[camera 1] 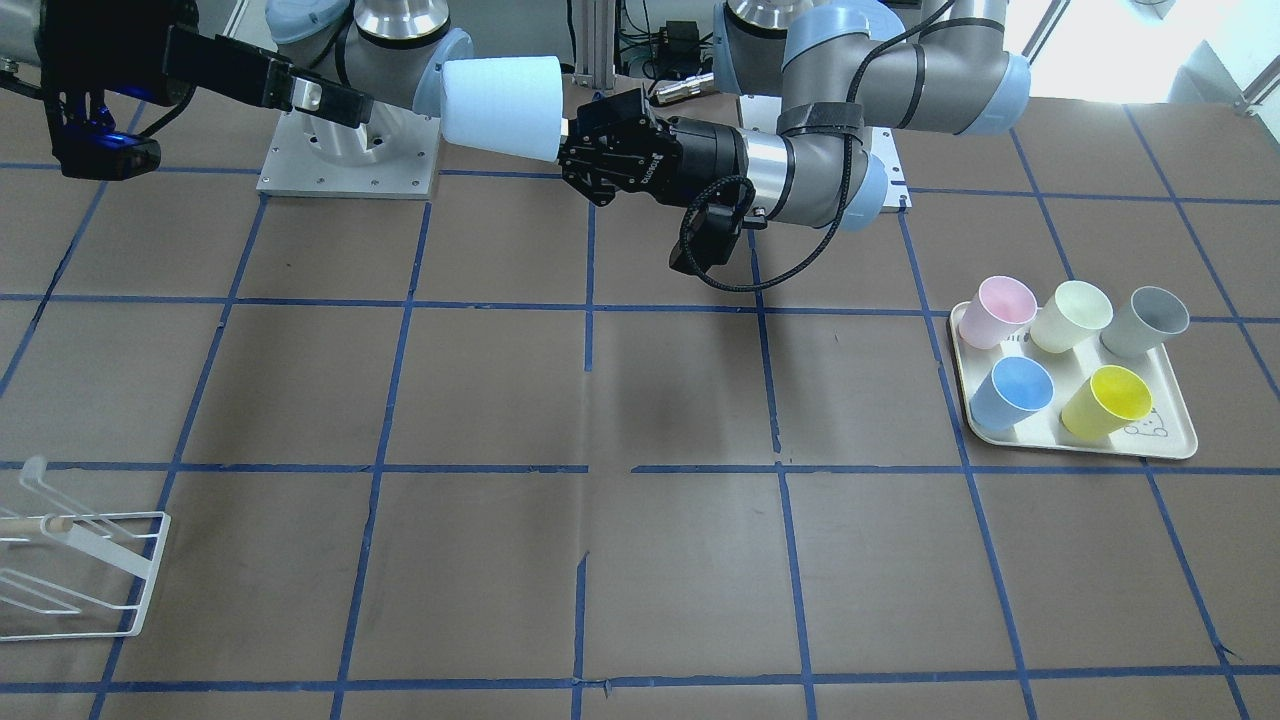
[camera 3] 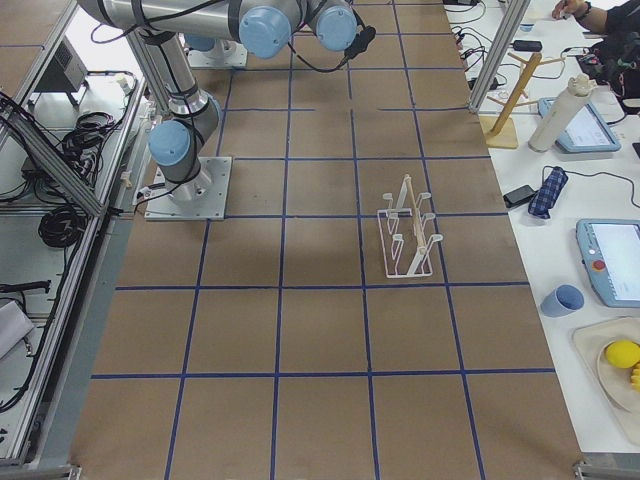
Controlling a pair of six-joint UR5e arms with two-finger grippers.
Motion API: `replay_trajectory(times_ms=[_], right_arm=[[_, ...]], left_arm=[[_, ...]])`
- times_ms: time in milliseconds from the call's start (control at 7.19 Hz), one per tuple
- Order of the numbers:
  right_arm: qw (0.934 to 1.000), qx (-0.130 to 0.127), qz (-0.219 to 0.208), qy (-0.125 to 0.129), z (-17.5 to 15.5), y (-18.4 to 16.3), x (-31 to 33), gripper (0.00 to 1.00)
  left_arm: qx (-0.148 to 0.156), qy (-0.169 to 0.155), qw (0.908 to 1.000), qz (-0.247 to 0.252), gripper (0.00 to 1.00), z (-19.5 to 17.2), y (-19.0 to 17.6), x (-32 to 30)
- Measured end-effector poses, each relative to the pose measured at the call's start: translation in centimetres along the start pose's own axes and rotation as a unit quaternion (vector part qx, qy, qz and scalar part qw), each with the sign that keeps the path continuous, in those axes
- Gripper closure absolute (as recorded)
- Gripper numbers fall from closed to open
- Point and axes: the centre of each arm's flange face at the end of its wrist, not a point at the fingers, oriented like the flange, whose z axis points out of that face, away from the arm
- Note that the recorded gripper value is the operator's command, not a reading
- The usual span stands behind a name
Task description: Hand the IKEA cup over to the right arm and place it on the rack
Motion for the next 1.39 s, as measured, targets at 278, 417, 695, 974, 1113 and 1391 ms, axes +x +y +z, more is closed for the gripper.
replay_trajectory(times_ms=[278, 417, 695, 974, 1113, 1391], right_arm=[[0.9986, -0.004, 0.04, 0.033, 1.2, 0.2, 0.4, 0.0], [0.9983, -0.009, 0.038, 0.043, 2.1, 0.3, 0.3, 0.0], [0.9978, -0.018, 0.034, 0.054, 3.5, 0.0, 0.0, 0.0], [0.9973, -0.024, 0.023, 0.065, 5.1, 0.5, -0.3, 0.0], [0.997, -0.027, 0.016, 0.071, 5.9, 0.7, -0.5, 0.0], [0.9966, -0.03, 0.012, 0.076, 6.6, 0.6, -0.7, 0.0]], left_arm=[[-0.004, -0.001, 1.0, 0.007, 1.0, 0.2, 0.0, 0.1], [-0.005, -0.001, 1.0, 0.008, 1.0, 0.2, 0.0, 0.2], [-0.005, -0.001, 0.9999, 0.009, 1.0, 0.3, -0.1, 0.2], [-0.005, -0.001, 1.0, 0.008, 1.0, 0.3, -0.1, 0.2], [-0.005, -0.001, 1.0, 0.008, 1.0, 0.3, -0.1, 0.2], [-0.005, 0.0, 1.0, 0.008, 1.0, 0.3, -0.1, 0.2]])
